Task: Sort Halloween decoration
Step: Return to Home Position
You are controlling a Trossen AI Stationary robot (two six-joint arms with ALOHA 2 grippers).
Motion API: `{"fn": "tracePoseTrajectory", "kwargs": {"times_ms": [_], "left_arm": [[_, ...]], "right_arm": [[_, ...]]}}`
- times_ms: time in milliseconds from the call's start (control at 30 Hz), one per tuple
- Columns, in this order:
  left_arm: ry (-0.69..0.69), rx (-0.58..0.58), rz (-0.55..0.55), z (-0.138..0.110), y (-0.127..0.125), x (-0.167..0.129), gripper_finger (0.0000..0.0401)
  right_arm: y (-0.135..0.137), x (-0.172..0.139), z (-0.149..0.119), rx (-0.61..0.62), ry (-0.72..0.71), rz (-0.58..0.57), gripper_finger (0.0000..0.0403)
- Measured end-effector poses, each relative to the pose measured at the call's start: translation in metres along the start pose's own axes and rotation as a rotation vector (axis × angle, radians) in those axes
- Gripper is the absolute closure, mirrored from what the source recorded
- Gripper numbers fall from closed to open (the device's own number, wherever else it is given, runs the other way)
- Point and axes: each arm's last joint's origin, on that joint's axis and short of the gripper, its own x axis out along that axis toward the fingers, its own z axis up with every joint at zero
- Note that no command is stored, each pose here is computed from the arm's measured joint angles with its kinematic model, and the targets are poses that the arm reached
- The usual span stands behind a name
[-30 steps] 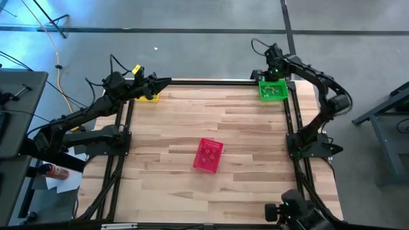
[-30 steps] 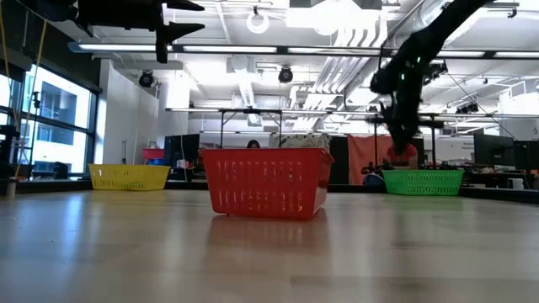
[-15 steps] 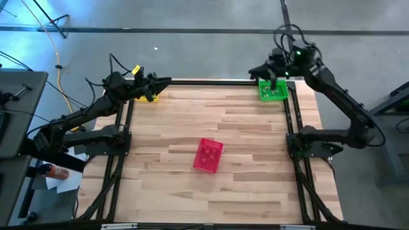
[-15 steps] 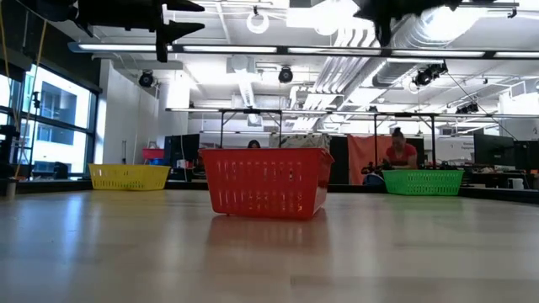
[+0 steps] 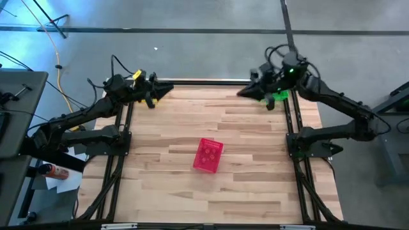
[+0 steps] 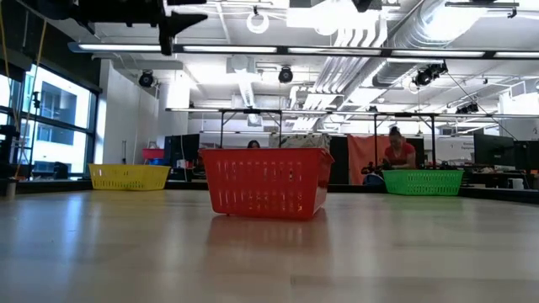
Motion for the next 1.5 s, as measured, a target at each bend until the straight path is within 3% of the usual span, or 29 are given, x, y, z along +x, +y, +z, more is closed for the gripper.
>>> {"fn": "tracePoseTrajectory", "kwargs": {"times_ms": [267, 367, 567, 867, 1100, 1300, 1500], "left_arm": [[0.123, 0.096, -0.261, -0.023, -0.048, 0.002, 0.0392], [0.147, 0.116, -0.304, -0.029, -0.063, -0.004, 0.0391], [0.143, 0.133, -0.289, -0.034, -0.079, -0.014, 0.0400], [0.149, 0.173, -0.292, -0.042, -0.091, -0.019, 0.0401], [0.222, 0.212, -0.223, -0.046, -0.086, -0.028, 0.0401], [0.173, 0.267, -0.236, -0.044, -0.082, -0.043, 0.0401], [0.029, 0.156, -0.250, -0.077, -0.060, -0.063, 0.0401]], "right_arm": [[0.037, 0.062, -0.017, -0.017, 0.009, 0.084, 0.0403], [0.052, 0.076, -0.020, -0.027, -0.037, 0.083, 0.0403], [0.073, 0.084, -0.026, -0.015, -0.056, 0.074, 0.0403], [0.078, 0.081, -0.025, -0.024, -0.055, 0.106, 0.0403], [0.079, 0.068, -0.022, -0.024, -0.047, 0.096, 0.0403], [0.083, 0.059, -0.019, -0.026, -0.058, 0.097, 0.0403], [0.083, 0.058, -0.019, -0.019, -0.046, 0.092, 0.0403]]}}
